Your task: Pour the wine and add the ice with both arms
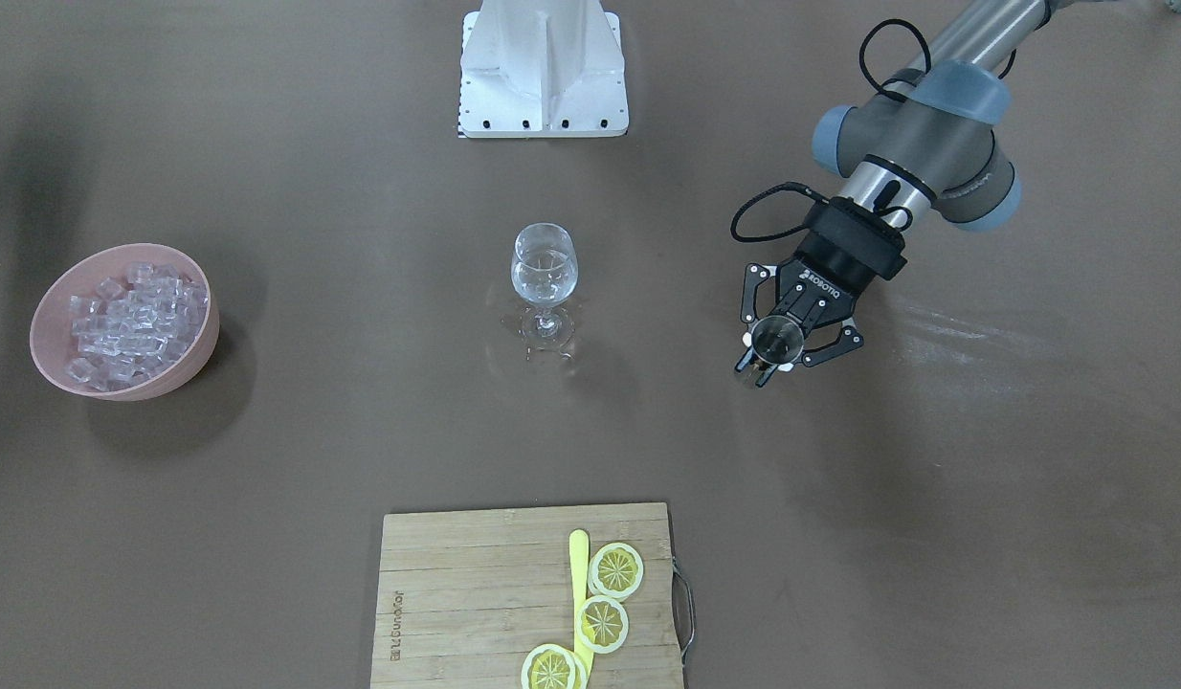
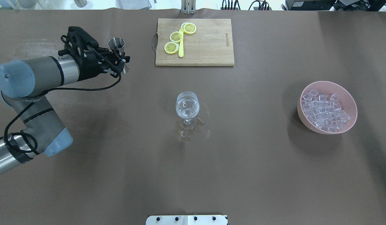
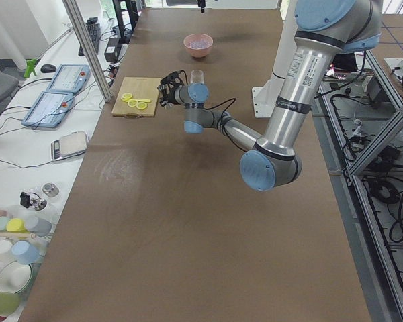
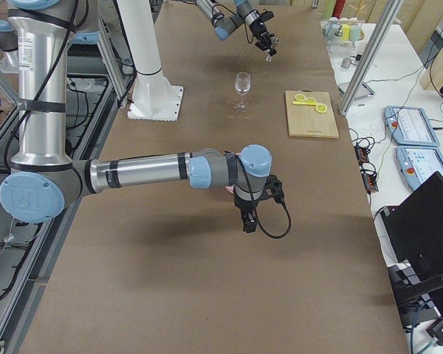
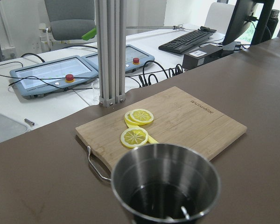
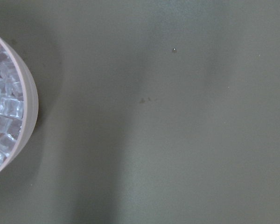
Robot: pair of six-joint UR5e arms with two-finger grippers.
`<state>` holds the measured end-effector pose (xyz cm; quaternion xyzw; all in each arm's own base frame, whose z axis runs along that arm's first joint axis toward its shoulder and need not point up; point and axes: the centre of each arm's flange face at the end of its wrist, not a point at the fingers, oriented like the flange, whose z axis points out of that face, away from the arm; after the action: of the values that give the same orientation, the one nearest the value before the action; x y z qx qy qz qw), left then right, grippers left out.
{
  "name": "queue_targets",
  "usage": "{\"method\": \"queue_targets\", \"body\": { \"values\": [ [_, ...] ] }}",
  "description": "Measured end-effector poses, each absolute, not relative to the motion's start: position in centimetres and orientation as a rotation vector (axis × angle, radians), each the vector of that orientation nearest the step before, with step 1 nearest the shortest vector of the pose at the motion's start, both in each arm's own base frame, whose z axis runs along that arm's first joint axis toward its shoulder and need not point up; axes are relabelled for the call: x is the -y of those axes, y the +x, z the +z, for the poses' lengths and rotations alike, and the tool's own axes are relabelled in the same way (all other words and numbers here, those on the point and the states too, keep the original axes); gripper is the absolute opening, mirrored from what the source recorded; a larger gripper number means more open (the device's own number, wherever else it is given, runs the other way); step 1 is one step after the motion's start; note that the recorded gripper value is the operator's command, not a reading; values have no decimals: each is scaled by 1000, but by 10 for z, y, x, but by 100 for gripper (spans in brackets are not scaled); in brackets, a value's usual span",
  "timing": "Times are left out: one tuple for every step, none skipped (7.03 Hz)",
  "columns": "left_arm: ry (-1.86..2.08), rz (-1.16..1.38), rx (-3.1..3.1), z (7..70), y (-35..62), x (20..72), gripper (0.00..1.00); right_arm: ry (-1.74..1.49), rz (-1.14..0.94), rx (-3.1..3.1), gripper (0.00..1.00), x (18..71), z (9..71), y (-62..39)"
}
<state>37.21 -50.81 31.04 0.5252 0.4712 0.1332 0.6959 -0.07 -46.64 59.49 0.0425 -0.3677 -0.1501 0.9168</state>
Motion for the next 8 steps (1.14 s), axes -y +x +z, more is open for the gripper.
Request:
{"method": "queue_targets", "body": {
  "values": [
    [1198, 335, -1032, 306, 374, 506, 0, 87, -307, 756, 100, 467, 595, -1],
    [1208, 360, -1033, 300, 376, 505, 0, 87, -307, 755, 100, 467, 595, -1],
    [1205, 380, -1042, 289, 379, 505, 0, 88, -307, 753, 100, 467, 595, -1],
    [1209, 387, -1049, 275, 379, 504, 0, 88, -306, 751, 100, 467, 595, 0],
    [1237, 394, -1049, 261, 375, 502, 0, 88, -306, 750, 100, 467, 595, 0],
    [1286, 428, -1017, 253, 372, 500, 0, 88, -306, 749, 100, 467, 595, 0],
    [1338, 473, -963, 250, 370, 500, 0, 87, -306, 750, 100, 467, 595, 0],
    [1367, 505, -929, 249, 372, 499, 0, 87, -305, 750, 100, 467, 595, 0]
  ]
}}
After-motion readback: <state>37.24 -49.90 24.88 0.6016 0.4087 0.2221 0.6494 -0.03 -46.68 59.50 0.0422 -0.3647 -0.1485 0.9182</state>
